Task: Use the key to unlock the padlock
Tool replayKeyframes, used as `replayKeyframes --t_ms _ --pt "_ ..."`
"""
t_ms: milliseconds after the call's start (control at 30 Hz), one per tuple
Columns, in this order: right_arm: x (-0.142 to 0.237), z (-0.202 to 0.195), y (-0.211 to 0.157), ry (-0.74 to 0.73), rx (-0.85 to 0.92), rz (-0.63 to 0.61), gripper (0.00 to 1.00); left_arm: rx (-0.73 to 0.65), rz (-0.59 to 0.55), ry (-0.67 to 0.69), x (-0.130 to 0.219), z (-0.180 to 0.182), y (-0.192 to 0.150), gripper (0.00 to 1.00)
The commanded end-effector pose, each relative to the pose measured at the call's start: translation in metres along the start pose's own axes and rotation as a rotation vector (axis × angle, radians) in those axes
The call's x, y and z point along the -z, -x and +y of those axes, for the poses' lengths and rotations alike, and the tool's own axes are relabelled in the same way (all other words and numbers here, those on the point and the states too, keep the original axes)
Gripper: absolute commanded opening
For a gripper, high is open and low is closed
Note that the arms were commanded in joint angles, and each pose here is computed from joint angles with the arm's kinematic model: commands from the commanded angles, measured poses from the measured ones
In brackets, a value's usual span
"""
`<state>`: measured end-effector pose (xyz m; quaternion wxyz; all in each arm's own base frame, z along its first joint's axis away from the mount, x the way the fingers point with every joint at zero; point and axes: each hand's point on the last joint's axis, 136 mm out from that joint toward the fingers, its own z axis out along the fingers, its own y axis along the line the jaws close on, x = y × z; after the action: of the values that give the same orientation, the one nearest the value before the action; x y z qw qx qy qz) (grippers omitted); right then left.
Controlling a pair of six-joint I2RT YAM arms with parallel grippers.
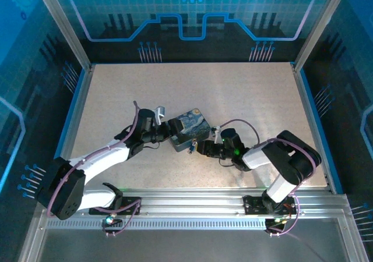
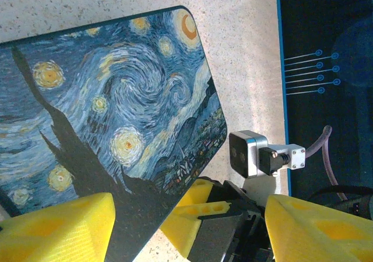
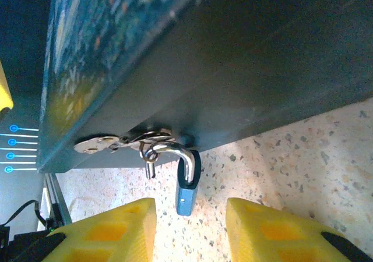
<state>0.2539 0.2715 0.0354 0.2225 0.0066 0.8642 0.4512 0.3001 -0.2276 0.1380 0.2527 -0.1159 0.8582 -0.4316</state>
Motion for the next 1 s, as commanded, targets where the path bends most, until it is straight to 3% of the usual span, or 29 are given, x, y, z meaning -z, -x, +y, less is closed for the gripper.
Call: replayKeyframes --t_ms 0,733,967 --pt "-0.006 0.005 0.002 0.019 -0.011 -0.021 0.36 -0.004 -0.005 -0.043 -0.005 -0.015 0.006 0.70" --pt "-0.023 -0.003 -0.007 0.024 -0.063 -0.007 0.23 0.013 0.007 -0.035 -0.015 -0.009 0.005 0.70" --pt "-0.023 -0.003 -0.006 0.022 -0.065 -0.019 0.14 0.016 0.010 -0.032 -0.016 -0.008 0.003 0.70"
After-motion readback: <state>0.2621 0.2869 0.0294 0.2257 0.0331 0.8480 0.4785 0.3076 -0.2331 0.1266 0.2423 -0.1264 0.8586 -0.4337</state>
